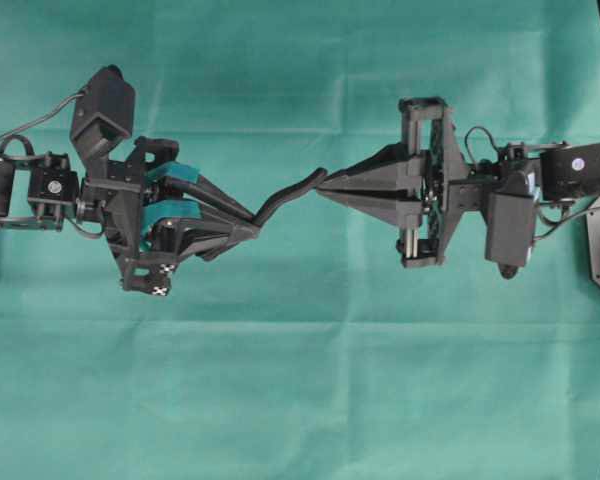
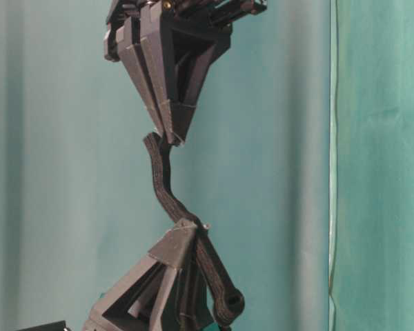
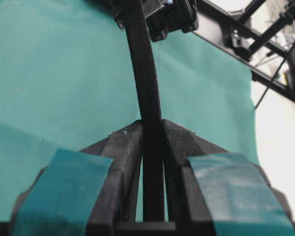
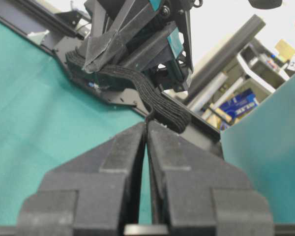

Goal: Peel off the Velcro with your right arm.
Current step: 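Close the right gripper on the strap's free end, then pull the right gripper away from the left to peel the strap apart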

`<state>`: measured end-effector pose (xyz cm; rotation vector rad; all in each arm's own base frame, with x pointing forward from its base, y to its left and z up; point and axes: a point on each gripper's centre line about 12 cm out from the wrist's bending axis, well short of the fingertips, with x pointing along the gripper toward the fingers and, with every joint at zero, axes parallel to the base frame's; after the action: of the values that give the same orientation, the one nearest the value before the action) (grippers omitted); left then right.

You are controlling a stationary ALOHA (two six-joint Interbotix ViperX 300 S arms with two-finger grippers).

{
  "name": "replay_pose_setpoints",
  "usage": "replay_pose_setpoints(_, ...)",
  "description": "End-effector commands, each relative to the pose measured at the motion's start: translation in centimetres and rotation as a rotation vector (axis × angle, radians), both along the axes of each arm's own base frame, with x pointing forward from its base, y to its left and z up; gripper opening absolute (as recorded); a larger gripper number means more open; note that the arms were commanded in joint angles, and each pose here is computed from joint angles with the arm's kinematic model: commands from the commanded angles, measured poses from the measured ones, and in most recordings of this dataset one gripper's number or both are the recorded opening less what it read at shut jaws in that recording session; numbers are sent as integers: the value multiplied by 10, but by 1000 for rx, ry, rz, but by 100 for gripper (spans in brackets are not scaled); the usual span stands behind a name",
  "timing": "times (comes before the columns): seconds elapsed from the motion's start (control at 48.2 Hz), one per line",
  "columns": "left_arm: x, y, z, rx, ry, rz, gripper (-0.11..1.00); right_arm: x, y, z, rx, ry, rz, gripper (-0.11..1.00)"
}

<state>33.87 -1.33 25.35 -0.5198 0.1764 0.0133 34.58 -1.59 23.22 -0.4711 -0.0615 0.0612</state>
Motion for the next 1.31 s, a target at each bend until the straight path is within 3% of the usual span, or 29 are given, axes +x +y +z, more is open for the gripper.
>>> replay_pose_setpoints(0.0, 0, 2, 11, 0, -41, 6, 10, 5, 1, 11, 1, -38, 8, -9)
replay_pose_setpoints(1.287, -2, 21, 13, 0, -132, 63, 10, 38, 14, -3, 4, -8, 49, -9)
